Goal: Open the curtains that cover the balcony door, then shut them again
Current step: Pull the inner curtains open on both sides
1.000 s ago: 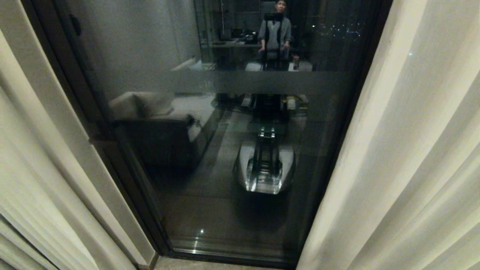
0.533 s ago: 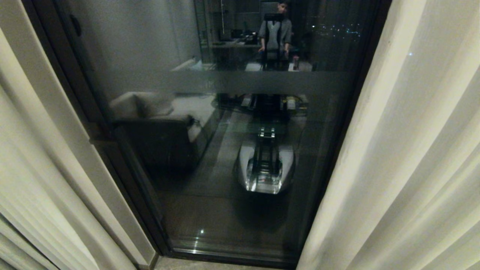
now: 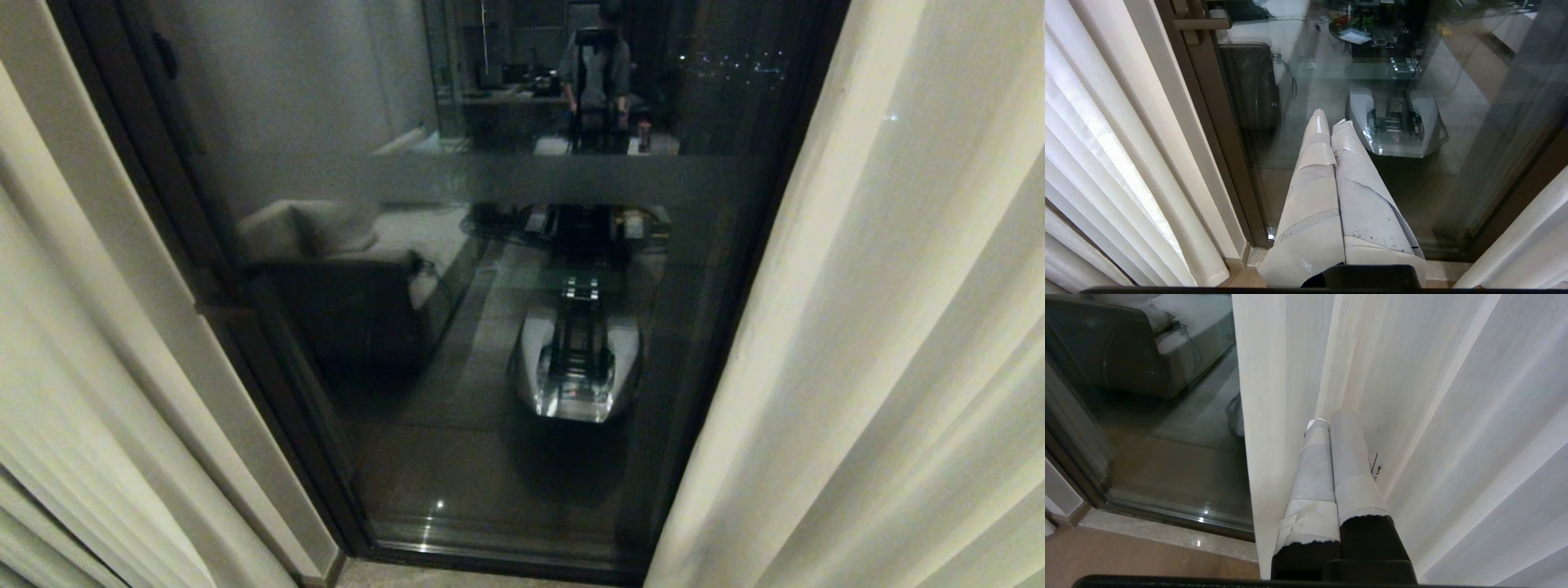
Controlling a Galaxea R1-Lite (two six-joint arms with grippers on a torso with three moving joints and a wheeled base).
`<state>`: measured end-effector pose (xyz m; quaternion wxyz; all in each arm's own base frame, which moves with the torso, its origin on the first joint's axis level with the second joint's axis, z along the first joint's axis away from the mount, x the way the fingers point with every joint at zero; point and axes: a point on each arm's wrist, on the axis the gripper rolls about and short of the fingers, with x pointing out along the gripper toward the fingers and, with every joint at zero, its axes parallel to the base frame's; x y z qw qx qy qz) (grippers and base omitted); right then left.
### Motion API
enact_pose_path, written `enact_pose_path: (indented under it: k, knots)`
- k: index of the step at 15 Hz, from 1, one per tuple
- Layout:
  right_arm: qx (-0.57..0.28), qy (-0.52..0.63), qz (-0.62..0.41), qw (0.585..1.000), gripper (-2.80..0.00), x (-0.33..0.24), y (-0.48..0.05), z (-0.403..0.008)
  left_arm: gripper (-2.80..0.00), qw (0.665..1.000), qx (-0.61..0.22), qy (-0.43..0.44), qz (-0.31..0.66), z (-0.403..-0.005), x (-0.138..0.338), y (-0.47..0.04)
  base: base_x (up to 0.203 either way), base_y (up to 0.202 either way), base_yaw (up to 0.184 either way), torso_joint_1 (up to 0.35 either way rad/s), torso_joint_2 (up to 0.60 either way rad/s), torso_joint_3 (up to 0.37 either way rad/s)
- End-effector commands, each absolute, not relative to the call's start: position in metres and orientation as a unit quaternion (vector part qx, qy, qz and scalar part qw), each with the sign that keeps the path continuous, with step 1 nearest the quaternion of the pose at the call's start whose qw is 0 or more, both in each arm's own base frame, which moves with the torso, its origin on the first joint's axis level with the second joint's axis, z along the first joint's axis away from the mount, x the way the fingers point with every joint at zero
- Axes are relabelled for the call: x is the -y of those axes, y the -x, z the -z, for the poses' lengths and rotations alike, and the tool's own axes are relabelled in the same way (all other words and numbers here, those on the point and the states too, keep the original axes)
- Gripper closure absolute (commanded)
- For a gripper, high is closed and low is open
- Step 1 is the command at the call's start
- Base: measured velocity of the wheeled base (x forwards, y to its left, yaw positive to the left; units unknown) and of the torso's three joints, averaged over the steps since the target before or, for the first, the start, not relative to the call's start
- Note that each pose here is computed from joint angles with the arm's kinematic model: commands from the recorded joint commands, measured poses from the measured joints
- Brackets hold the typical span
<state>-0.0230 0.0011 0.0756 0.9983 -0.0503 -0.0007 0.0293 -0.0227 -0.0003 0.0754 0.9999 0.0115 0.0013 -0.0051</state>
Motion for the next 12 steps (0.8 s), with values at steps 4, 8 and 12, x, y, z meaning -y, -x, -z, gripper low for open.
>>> enact_pose_path:
  k: [4, 8, 12]
  knots:
    - [0.002, 0.071, -0.029, 0.997, 0.0, -0.001, 0.0228, -0.076, 0.0, 1.0, -0.001, -0.011, 0.005, -0.0753, 0.0003, 0.0228, 0.0, 0.0, 0.0, 0.0, 0.0, 0.0]
    - [0.003, 0.111, -0.03, 0.993, 0.0, -0.0011, 0.0227, -0.0757, 0.0, 1.0, -0.001, -0.011, 0.005, -0.0753, 0.0003, 0.0228, 0.0, 0.0, 0.0, 0.0, 0.0, 0.0]
    - [0.006, 0.115, -0.029, 0.993, 0.0, -0.001, 0.0228, -0.0761, 0.0, 1.0, -0.001, -0.011, 0.005, -0.0753, 0.0003, 0.0228, 0.0, 0.0, 0.0, 0.0, 0.0, 0.0]
